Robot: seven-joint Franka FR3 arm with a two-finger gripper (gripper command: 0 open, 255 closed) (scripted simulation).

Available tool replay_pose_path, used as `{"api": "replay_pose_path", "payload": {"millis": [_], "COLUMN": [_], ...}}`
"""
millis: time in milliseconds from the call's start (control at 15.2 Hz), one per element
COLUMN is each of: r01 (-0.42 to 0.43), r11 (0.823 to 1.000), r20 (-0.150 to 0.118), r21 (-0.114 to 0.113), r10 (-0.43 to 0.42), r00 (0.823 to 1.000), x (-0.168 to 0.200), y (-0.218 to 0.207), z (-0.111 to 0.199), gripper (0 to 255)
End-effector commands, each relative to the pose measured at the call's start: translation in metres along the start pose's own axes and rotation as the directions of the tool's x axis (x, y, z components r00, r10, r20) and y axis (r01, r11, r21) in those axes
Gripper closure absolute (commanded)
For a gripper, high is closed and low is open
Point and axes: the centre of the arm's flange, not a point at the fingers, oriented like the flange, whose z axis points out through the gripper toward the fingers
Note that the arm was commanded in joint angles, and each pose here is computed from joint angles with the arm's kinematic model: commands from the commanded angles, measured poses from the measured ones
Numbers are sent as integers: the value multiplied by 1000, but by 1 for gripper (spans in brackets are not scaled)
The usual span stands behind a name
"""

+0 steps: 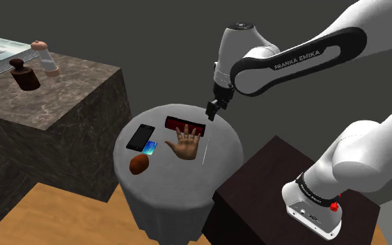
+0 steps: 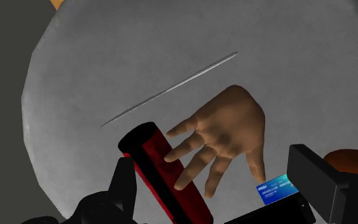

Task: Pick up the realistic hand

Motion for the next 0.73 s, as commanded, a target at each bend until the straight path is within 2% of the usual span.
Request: {"api": "replay_pose_path", "payload": {"millis": [0, 660], "r01": [13, 78], "r11": [1000, 997], "r20": [-10, -46], "r21": [2, 5], "r10": [-13, -78], "r00": [1000, 996], "x": [13, 73], "y": [-10, -65], "z": [19, 118], "gripper": [0, 0]}}
